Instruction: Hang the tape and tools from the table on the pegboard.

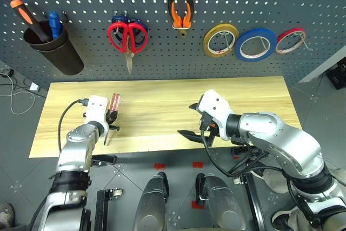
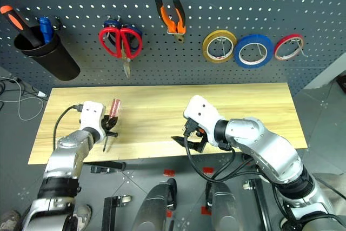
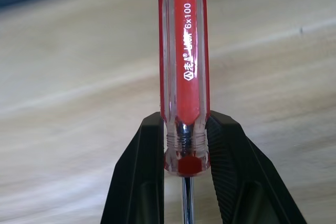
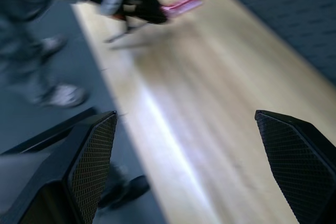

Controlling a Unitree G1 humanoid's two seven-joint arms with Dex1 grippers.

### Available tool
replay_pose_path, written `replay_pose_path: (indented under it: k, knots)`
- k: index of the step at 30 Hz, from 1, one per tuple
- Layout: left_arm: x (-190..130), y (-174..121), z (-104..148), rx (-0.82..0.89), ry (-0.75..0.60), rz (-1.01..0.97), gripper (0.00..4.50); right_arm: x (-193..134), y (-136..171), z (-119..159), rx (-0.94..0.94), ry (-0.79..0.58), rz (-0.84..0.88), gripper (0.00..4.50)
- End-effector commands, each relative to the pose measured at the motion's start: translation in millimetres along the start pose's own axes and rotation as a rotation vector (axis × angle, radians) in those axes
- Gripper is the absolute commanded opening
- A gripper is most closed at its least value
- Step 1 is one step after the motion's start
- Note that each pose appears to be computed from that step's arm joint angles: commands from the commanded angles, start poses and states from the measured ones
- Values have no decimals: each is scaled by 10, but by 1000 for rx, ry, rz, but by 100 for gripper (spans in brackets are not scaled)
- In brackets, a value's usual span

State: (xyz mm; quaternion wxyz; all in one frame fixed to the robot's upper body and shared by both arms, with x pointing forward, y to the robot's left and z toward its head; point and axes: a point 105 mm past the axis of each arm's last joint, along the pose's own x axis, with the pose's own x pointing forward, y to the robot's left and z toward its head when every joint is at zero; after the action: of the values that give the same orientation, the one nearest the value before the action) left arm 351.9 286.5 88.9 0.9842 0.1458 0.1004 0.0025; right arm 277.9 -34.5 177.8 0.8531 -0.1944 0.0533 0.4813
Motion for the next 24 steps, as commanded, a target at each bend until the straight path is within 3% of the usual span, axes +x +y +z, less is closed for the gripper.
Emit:
replay_pose_path:
  k: [1,6,11,17,24]
  knots:
    - [-299,195,460,74,-250,148,82,-89,-47,223,-29,-135,-66,450]
    - [-749,371,860,201,-447,329,82,-235,-81,624,63,-379,-81,450]
    - [-891,485,1348,119,-598,408,82,-269,-114,738,94,-441,-98,450]
    - [-870,562,2152,47,-810,352,82,-218,-141,837,121,-467,-95,450]
    - [-641,761,2608,-17,-914,304,82,-138,-132,901,108,-469,-83,450]
